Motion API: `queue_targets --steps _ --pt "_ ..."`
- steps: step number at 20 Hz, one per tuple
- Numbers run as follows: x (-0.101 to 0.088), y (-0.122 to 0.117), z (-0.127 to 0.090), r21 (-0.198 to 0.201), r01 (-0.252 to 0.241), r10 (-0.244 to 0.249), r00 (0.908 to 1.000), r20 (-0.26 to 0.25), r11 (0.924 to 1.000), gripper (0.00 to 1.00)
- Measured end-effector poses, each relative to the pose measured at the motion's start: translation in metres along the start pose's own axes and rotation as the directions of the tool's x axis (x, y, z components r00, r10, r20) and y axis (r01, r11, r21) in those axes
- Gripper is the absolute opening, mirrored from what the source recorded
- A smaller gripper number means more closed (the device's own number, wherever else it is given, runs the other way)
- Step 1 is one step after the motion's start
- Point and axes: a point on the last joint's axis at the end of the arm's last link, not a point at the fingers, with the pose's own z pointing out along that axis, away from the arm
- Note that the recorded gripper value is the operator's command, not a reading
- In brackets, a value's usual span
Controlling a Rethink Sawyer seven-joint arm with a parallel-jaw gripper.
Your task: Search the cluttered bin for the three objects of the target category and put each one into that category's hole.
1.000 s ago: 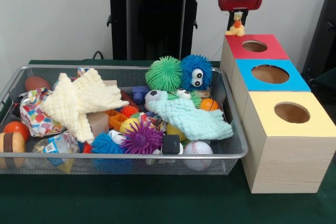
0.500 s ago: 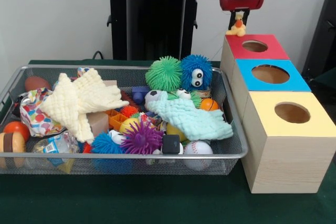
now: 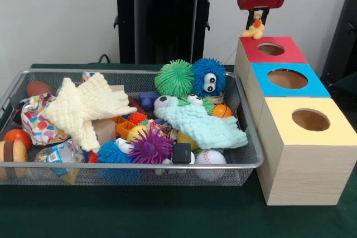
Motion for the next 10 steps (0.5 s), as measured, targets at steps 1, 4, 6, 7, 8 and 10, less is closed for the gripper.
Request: queue_targets --steps 1,4,6,7,8,10 --pt "-0.001 0.000 0.000 0.000 0.000 0.000 1.0000 0.000 1.0000 0.00" --pt "-0.003 0.001 -0.002 0.002 0.002 -0.002 1.0000 -0.001 1.0000 0.00" --pt "-0.006 0.001 -0.004 0.003 0.002 -0.002 1.0000 -0.002 1.0000 0.00" --pt "-0.006 0.001 -0.005 0.003 0.002 -0.002 1.0000 -0.001 1.0000 0.00" --pt "-0.009 0.001 -0.006 0.004 0.003 -0.003 1.0000 0.002 1.0000 0.00" --pt "-0.013 0.000 -0.008 0.005 0.001 -0.001 1.0000 0.008 1.0000 0.00"
